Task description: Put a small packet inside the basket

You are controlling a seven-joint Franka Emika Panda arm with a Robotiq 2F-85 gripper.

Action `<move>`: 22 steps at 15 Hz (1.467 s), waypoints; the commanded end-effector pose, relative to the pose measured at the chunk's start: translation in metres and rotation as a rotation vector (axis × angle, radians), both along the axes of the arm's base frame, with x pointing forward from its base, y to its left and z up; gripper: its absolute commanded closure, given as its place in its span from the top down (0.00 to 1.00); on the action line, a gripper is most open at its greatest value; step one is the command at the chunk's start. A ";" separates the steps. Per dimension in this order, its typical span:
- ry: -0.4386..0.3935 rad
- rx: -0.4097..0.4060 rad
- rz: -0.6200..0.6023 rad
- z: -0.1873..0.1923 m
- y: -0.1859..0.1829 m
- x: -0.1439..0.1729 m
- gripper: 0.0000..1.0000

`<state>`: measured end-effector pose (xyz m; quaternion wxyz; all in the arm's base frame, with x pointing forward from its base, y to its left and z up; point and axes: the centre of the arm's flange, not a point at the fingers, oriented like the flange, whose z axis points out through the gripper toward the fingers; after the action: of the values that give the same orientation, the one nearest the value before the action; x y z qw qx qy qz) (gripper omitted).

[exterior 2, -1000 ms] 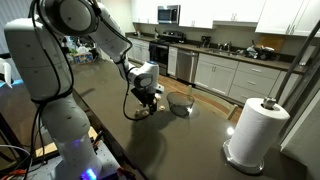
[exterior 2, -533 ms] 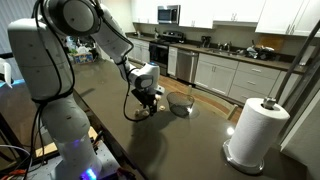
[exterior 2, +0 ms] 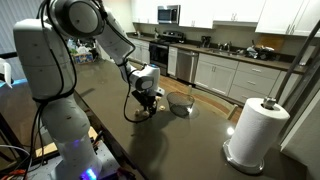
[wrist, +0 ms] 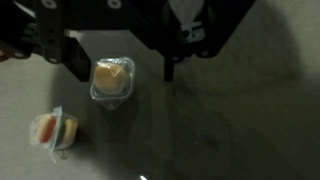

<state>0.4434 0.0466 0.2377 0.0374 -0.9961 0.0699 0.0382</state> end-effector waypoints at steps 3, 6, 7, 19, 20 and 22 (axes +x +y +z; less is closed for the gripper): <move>-0.001 0.002 -0.008 -0.003 0.000 0.007 0.31; 0.003 0.001 -0.008 -0.001 0.002 0.006 0.12; 0.005 0.001 -0.007 0.000 0.003 0.005 0.09; 0.035 -0.038 0.025 0.071 0.050 -0.014 0.10; 0.029 -0.049 0.028 0.084 0.055 -0.015 0.10; 0.004 -0.077 0.034 0.109 0.063 -0.012 0.10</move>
<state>0.4328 0.0979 0.3057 0.0196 -0.9971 0.0522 0.0515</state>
